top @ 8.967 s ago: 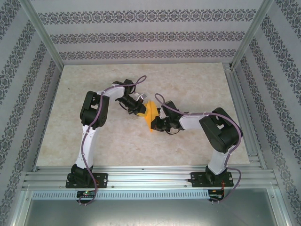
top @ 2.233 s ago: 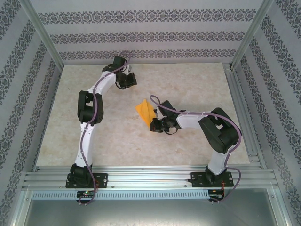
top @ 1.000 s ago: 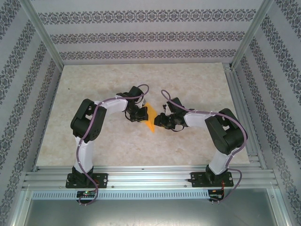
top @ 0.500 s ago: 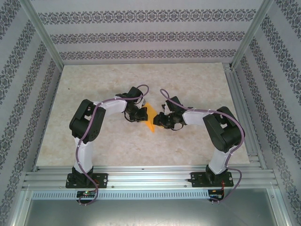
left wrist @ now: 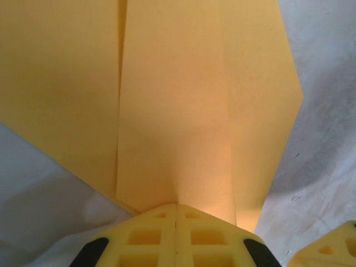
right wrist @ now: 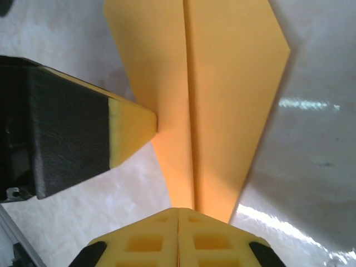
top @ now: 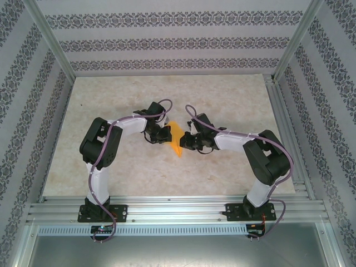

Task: Fold a paper plane with a square sheet of paper (pick it up from the middle)
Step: Fourth fold the wing at the center of the table.

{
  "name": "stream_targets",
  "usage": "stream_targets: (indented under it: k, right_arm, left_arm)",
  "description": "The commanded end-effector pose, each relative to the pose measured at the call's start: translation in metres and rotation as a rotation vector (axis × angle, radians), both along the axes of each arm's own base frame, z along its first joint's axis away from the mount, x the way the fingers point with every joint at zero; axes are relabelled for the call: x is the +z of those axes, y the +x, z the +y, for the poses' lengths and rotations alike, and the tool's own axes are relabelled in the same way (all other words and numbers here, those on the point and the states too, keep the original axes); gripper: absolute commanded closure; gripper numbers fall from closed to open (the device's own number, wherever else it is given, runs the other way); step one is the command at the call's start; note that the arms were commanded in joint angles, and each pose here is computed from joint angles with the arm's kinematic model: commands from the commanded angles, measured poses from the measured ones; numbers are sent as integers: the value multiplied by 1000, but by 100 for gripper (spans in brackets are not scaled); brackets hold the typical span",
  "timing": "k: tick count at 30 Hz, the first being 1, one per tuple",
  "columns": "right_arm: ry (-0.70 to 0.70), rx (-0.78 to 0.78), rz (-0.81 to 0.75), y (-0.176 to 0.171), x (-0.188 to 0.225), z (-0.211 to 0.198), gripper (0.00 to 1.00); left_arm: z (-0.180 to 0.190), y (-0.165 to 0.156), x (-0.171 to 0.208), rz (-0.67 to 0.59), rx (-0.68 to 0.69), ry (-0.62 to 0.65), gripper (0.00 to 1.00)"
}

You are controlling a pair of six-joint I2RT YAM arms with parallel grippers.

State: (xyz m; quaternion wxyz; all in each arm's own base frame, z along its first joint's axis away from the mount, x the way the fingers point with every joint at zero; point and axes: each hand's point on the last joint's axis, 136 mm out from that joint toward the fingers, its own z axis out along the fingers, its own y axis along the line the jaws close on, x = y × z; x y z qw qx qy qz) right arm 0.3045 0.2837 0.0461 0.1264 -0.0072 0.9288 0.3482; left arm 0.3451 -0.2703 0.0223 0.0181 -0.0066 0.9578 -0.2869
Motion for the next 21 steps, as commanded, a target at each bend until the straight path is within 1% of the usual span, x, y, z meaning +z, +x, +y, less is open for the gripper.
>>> stream_targets:
  k: [1, 3, 7, 13, 16, 19, 21]
  right_arm:
    - [86, 3, 0, 3, 1, 10, 96]
    - [140, 18, 14, 4, 0, 19, 100]
    - [199, 46, 45, 4, -4, 32, 100]
    - [116, 28, 100, -3, -38, 21, 100]
    - [130, 40, 123, -8, -46, 23, 100]
    - [145, 39, 132, -11, -49, 23, 100]
    - [128, 35, 141, -13, -53, 21, 100]
  left_arm:
    - [1, 2, 9, -11, -6, -23, 100]
    - [2, 2, 8, -12, -6, -18, 100]
    - [3, 2, 9, -12, -6, -17, 100]
    - [4, 4, 15, -19, -1, -24, 100]
    - [4, 7, 24, -37, 4, -32, 100]
    - [-2, 10, 39, -53, 6, -76, 100]
    - [-6, 13, 50, -67, 13, -105, 97]
